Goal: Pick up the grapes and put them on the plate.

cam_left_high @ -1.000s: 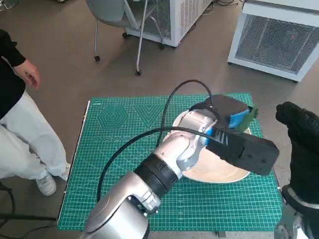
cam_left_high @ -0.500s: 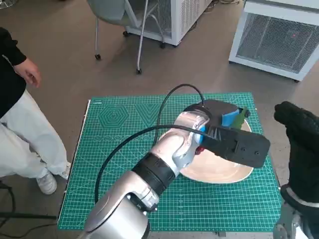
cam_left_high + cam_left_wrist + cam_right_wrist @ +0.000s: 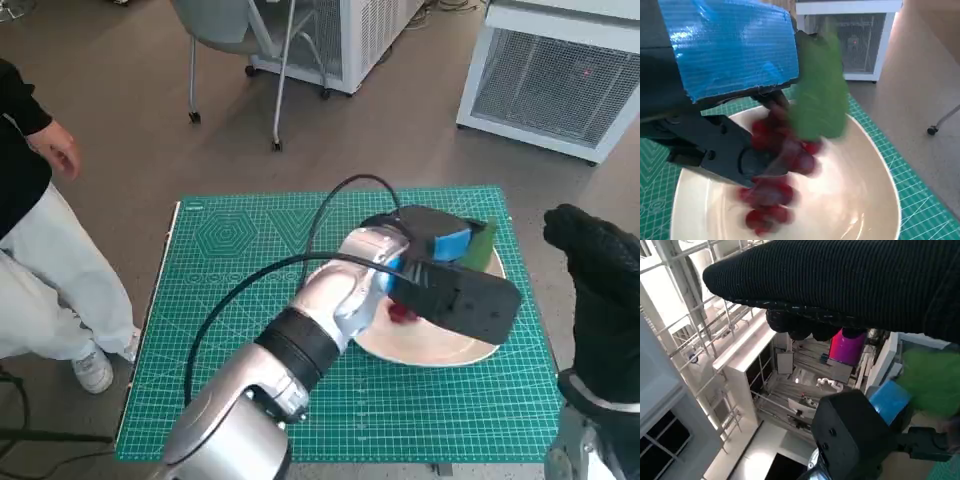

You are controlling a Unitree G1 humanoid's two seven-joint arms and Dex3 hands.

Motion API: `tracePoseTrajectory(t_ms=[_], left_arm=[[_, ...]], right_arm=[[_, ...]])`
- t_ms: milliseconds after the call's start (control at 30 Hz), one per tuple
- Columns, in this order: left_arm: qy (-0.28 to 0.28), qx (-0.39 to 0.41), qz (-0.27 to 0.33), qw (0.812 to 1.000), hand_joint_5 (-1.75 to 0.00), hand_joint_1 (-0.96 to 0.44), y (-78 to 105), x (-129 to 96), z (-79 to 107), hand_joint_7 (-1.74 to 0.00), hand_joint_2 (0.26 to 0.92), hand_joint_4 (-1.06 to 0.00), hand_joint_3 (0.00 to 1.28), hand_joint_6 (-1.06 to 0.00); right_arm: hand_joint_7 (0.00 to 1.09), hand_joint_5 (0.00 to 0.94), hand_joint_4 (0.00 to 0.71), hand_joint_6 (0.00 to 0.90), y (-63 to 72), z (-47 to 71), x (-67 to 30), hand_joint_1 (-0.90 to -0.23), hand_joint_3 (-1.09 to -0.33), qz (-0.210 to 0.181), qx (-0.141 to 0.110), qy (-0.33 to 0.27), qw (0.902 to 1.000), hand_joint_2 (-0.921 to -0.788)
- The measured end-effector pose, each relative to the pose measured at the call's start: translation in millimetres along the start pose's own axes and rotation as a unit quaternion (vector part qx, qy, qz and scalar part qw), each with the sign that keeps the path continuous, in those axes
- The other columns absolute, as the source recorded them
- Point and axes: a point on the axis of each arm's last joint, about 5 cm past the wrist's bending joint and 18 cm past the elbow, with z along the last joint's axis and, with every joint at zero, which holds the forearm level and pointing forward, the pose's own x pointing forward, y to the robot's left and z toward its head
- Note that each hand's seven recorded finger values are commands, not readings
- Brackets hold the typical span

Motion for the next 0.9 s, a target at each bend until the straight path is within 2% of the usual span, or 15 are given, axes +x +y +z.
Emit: tracePoseTrajectory(t_ms=[200, 533, 767, 900], left_arm=[[-0.008, -0.023, 0.017, 1.000, 0.00, -0.57, -4.5, -2, -10.5, 0.00, 0.921, -0.03, 0.22, -0.09], [-0.042, -0.102, 0.063, 0.992, 0.00, -0.64, -6.2, -6, -23.9, 0.00, 0.921, 0.00, 0.35, -0.08], [-0.074, -0.202, 0.073, 0.974, 0.00, -0.67, -5.4, -12, -38.2, -0.01, 0.921, 0.00, 0.47, -0.09], [-0.091, -0.266, 0.079, 0.956, 0.00, -0.68, -4.9, -16, -49.1, -0.02, 0.921, 0.00, 0.50, -0.10]], right_arm=[[0.70, 0.005, 0.366, 0.000, 1.5, -1.2, 3.1, -0.533, -0.631, 0.003, 0.003, -0.003, 1.0000, -0.921], [0.69, 0.010, 0.378, 0.001, 3.5, -3.7, 6.2, -0.530, -0.627, 0.006, 0.007, -0.004, 0.9999, -0.921], [0.69, 0.010, 0.379, 0.003, 4.3, -4.6, 6.2, -0.527, -0.628, 0.008, 0.008, -0.002, 0.9999, -0.921], [0.69, 0.009, 0.379, 0.003, 4.2, -4.6, 6.3, -0.526, -0.629, 0.009, 0.009, -0.003, 0.9999, -0.921]])
